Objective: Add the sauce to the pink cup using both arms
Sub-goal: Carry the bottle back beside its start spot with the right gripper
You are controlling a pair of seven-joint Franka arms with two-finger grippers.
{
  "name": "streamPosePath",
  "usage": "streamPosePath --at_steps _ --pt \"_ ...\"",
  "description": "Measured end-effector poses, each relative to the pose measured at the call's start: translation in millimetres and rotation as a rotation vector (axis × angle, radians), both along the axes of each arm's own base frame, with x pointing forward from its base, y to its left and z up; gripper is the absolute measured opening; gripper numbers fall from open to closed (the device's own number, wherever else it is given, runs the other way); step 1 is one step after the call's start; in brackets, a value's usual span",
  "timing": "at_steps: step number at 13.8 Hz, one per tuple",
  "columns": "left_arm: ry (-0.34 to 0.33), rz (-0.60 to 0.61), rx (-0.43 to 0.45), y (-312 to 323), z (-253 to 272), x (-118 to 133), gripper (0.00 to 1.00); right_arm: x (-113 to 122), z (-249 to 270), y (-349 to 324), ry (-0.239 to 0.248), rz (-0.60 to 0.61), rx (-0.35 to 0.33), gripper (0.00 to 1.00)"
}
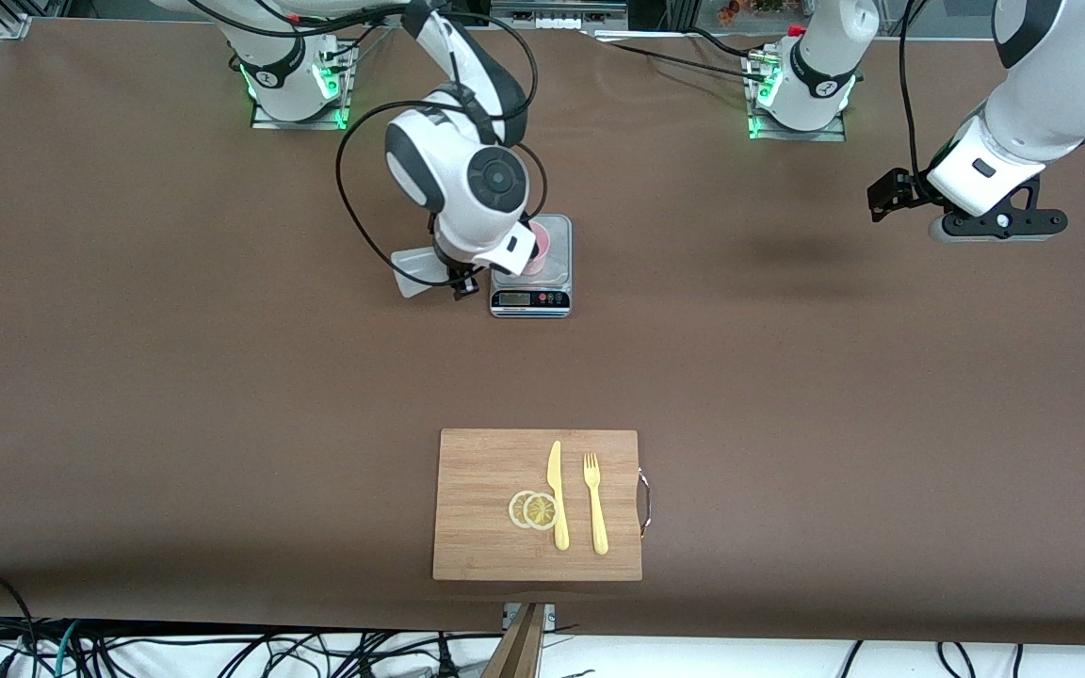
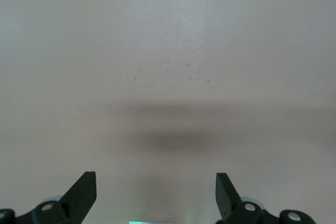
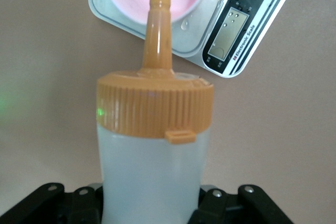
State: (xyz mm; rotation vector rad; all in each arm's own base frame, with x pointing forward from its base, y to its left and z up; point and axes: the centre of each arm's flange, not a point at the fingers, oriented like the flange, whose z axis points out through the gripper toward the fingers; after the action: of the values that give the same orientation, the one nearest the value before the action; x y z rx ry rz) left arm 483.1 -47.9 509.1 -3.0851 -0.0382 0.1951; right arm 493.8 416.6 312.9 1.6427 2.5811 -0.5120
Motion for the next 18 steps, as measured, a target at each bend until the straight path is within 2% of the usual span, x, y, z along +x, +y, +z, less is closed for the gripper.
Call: streamPosePath --at_steps 3,5,8,12,15,18 --pt "0.003 0.000 0.000 0.1 -0.1 -0.3 1.00 26.1 8.8 -30.8 0.051 -0.015 0.089 0.26" --pt "0.003 0.000 0.000 0.2 0.0 -0.3 1.00 48.2 14.9 -60.4 0.092 -0.038 0.179 0.26" --pt "0.003 0.001 0.000 0.3 0.1 -0.3 1.00 82.0 17.6 -113.7 0.150 -0.069 0.340 0.26" --pt "0.003 0.001 0.000 0.4 0.3 -0.3 1.00 124.4 16.4 -208.8 0.179 -0.110 0.576 0.26" --pt "0.003 0.001 0.000 0.4 0.4 -0.3 1.00 137.0 -1.9 -271.1 0.215 -0.149 0.766 0.26" --pt "0.003 0.001 0.000 0.5 0.4 -0.3 1.00 139.5 -35.2 -340.2 0.263 -0.171 0.947 0.26"
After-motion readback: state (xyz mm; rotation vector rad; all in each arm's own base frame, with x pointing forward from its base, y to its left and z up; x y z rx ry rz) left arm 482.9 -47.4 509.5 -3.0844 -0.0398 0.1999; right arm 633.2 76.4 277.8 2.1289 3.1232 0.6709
